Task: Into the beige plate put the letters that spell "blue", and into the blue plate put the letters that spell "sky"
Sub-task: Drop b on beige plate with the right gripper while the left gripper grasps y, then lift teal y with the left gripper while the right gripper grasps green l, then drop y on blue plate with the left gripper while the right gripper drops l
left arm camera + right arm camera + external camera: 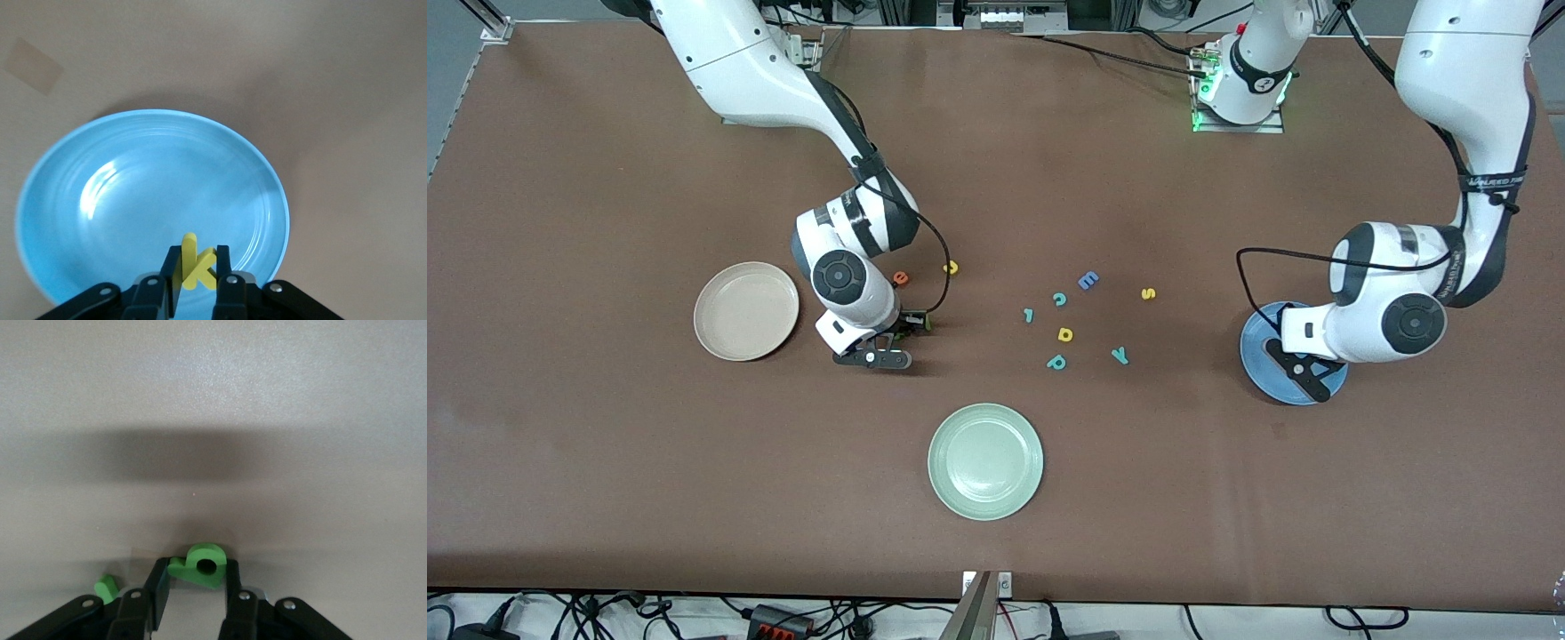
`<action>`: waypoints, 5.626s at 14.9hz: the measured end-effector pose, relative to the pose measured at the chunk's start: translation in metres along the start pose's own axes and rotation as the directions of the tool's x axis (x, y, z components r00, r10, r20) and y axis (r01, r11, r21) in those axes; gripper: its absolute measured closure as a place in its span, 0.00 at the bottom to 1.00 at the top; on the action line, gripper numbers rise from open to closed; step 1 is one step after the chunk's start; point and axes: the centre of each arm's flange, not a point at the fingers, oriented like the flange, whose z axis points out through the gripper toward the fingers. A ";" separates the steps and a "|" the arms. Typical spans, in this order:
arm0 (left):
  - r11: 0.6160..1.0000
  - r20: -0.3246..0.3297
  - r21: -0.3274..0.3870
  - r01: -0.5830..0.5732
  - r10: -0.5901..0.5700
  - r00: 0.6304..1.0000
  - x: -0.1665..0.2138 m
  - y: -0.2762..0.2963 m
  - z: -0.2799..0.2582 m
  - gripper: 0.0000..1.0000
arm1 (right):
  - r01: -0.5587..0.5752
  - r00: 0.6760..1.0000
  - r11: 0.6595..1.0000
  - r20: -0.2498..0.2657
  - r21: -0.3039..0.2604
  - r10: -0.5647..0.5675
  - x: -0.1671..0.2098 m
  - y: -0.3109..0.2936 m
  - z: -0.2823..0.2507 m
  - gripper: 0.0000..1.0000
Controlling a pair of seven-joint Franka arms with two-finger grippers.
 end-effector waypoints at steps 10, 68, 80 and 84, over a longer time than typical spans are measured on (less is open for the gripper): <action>0.940 -0.040 -0.004 0.341 -0.340 0.939 0.028 0.035 -0.020 0.00 | -0.008 1.000 0.999 0.010 -0.040 0.008 -0.003 0.060 -0.044 0.62; 0.648 0.156 -0.007 0.761 -0.751 0.641 0.041 -0.026 -0.017 0.70 | 0.302 0.953 0.953 -0.007 -0.039 -0.302 -0.026 -0.059 -0.002 0.90; 0.710 0.159 -0.021 0.704 -0.693 0.703 0.094 0.117 -0.056 0.00 | 0.088 0.983 0.995 0.165 -0.042 -0.080 0.020 0.159 -0.062 0.90; 0.720 0.051 -0.050 0.692 -0.690 0.722 0.087 0.190 -0.003 0.00 | 0.091 0.969 0.995 0.233 -0.039 -0.080 -0.005 0.210 -0.047 0.90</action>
